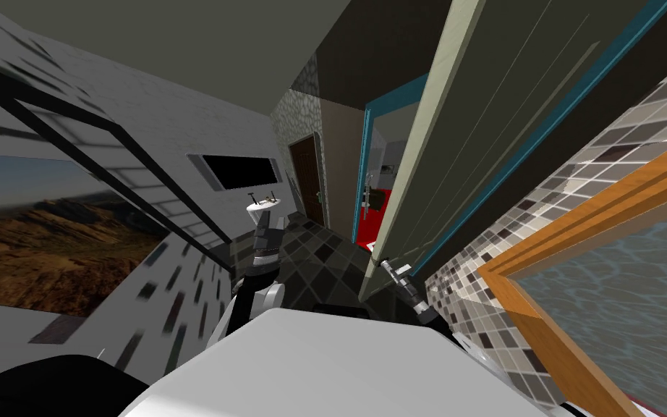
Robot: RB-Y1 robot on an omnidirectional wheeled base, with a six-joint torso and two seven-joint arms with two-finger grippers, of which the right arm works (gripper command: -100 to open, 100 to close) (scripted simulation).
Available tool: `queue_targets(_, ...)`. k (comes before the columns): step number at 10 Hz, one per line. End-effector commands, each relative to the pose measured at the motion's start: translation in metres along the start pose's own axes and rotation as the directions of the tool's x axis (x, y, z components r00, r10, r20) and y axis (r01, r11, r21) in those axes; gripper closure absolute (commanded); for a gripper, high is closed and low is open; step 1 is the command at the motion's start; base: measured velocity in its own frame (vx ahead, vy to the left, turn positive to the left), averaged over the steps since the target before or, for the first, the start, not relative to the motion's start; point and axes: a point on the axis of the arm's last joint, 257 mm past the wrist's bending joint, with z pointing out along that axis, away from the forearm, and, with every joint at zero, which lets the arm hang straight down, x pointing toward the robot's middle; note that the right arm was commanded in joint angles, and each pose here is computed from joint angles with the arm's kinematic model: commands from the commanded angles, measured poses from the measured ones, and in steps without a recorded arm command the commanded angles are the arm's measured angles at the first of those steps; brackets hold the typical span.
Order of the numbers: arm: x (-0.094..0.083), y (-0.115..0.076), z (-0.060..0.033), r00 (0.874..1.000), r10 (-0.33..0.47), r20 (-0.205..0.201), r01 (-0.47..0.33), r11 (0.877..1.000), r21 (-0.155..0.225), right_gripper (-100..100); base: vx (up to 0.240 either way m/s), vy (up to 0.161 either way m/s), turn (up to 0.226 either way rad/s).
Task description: Pull the door open
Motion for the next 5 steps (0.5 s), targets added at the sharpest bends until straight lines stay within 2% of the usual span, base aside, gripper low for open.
queue_targets(1, 0.009, -0.003, -0.0034, 1.000, 0.008, -0.021, -0.008, 1.000, 0.000, 100, -0.025, -0.052, -0.004)
queue_targets(2, 0.012, -0.003, -0.0086, 0.999, 0.009, -0.035, -0.009, 1.000, 0.000, 100, -0.010, -0.047, -0.001)
queue_targets(3, 0.017, -0.002, -0.0184, 0.998, 0.011, -0.062, -0.011, 1.000, 0.000, 100, 0.003, -0.085, -0.011)
queue_targets(4, 0.014, -0.007, -0.0228, 0.998, 0.012, -0.054, -0.011, 1.000, 0.016, 100, -0.005, -0.080, 0.010)
queue_targets(5, 0.022, -0.002, -0.0299, 0.996, 0.014, -0.093, -0.014, 1.000, 0.001, 100, 0.014, -0.132, 0.004)
